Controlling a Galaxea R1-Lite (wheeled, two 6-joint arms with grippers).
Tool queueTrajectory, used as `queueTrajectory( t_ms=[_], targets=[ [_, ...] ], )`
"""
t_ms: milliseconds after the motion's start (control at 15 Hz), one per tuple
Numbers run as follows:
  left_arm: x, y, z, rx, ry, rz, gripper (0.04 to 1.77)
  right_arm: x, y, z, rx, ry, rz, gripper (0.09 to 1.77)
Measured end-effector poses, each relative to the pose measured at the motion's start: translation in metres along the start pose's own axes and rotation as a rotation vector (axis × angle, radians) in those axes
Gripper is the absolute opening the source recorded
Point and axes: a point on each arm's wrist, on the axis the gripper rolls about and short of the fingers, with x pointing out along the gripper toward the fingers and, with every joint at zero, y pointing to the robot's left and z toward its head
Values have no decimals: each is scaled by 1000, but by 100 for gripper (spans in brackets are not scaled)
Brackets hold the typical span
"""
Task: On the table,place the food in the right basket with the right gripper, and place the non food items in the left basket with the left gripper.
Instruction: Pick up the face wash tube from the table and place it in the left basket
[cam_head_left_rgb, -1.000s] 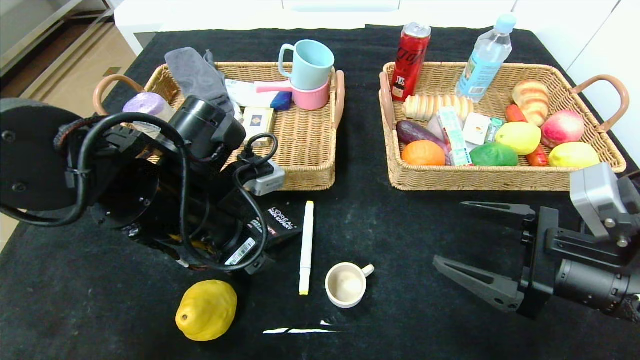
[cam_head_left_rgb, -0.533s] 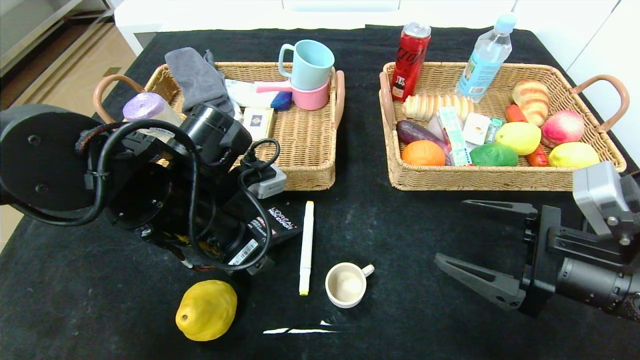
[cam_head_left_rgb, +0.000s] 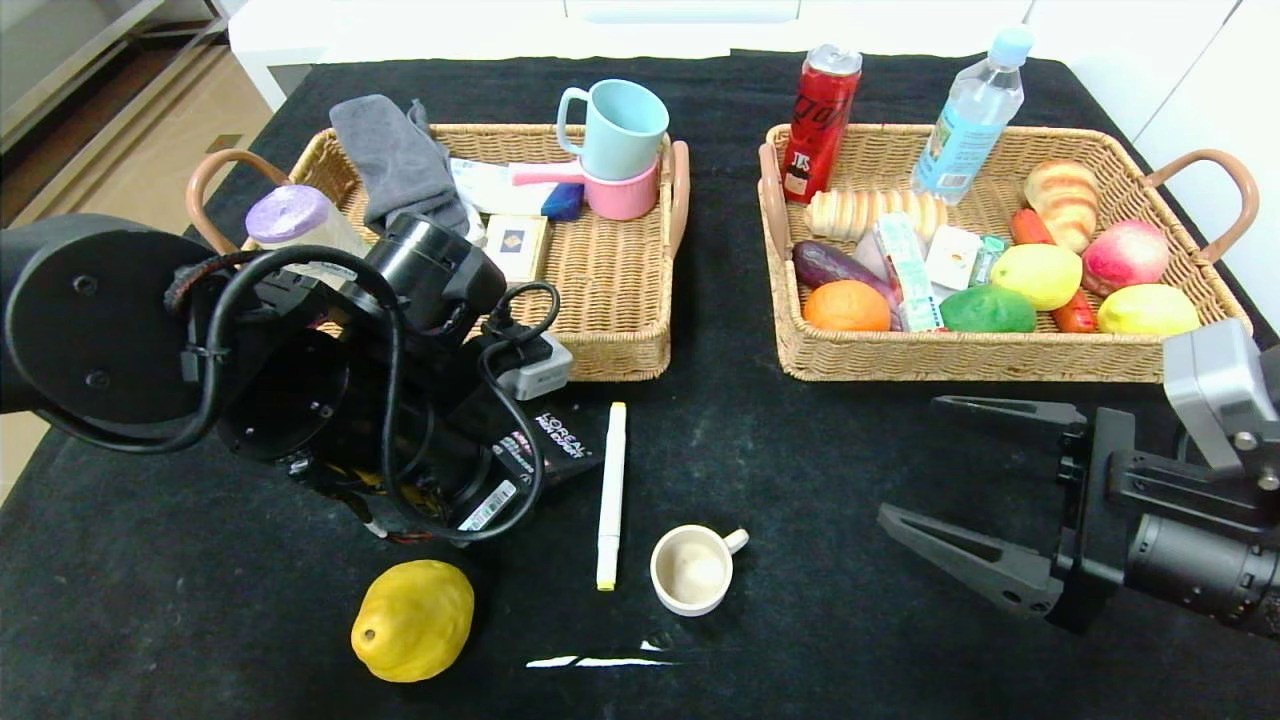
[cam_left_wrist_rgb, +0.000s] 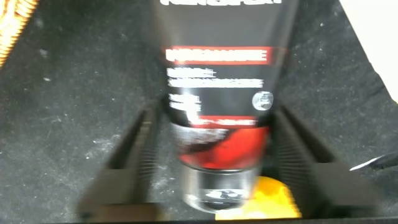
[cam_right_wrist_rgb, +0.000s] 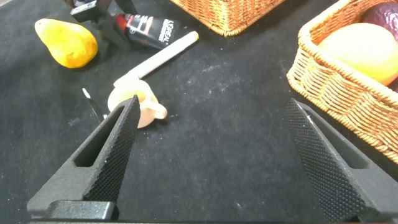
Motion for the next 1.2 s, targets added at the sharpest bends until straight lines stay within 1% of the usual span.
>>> queueTrajectory(
  t_ms=[133,200,267,667,1200],
  targets=[
    [0,0,0,1,2,1,88,0,0,0,0,2,0,170],
    [0,0,0,1,2,0,82,-1,0,-1,-1,2,0,170],
    [0,-1,0,2,2,-1,80,-1,0,-1,-1,2,0,170],
    [1,-2,-1,7,12,-6,79,-1,1,-1,1,5,0,170],
    [-2,-2,-2,5,8,-3,77,-1,1,-2,2,8,1,170]
  ],
)
